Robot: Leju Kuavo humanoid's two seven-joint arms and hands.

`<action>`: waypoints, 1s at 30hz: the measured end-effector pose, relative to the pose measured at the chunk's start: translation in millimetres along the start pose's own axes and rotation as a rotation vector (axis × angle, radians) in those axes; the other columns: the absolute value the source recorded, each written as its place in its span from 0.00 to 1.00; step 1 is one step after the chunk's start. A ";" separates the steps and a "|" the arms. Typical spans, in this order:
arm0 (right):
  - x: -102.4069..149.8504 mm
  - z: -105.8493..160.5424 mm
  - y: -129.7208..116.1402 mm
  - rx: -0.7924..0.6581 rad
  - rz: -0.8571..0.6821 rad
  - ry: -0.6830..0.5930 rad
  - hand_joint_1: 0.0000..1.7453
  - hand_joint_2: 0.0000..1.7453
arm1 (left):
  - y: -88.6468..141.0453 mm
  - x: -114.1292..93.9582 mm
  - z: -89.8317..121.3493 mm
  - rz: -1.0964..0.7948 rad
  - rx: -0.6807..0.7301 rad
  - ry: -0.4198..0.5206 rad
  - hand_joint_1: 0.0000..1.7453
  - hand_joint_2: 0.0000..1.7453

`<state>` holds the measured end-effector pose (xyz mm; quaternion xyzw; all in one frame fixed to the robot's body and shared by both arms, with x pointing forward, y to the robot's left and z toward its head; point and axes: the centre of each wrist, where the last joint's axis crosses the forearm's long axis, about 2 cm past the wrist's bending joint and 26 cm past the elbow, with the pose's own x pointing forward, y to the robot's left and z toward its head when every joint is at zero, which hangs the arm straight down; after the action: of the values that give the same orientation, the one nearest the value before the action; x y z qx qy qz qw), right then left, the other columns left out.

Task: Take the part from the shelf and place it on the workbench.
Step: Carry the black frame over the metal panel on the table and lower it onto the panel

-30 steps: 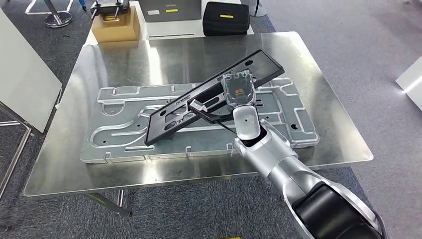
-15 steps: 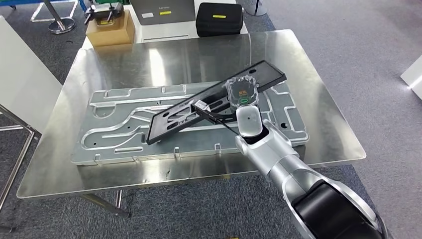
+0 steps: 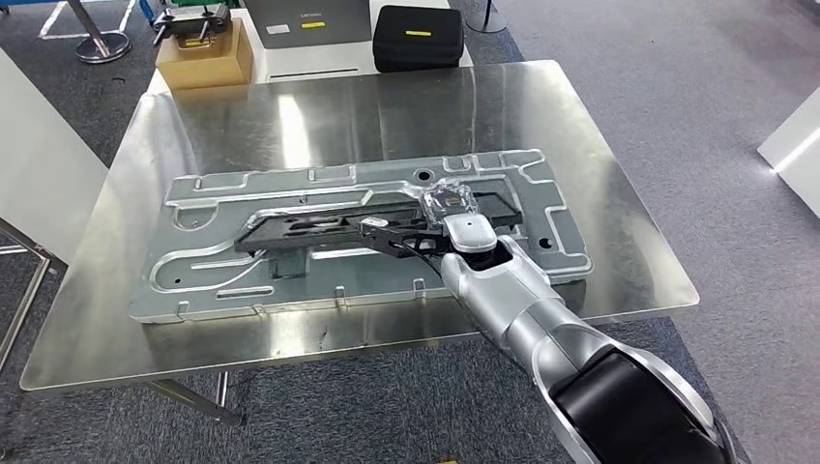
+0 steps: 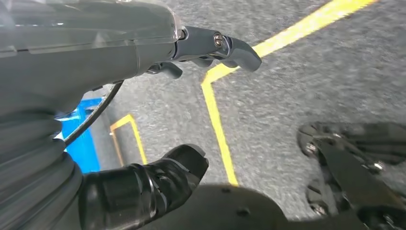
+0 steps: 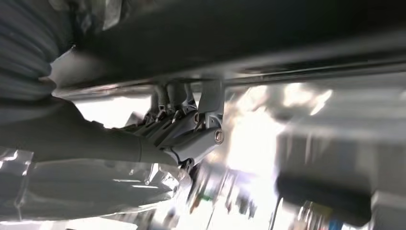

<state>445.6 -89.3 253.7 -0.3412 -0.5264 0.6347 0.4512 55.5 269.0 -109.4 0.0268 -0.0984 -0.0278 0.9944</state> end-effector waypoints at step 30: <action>1.7 -2.1 -0.2 0.108 -0.204 -0.021 0.00 0.00 | 10.7 -1.4 -0.9 0.103 0.018 -0.013 0.00 0.00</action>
<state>447.0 -87.0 253.5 -0.2542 -0.5281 0.6166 0.5257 54.9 279.8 -109.9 0.0304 -0.1064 0.0240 0.9936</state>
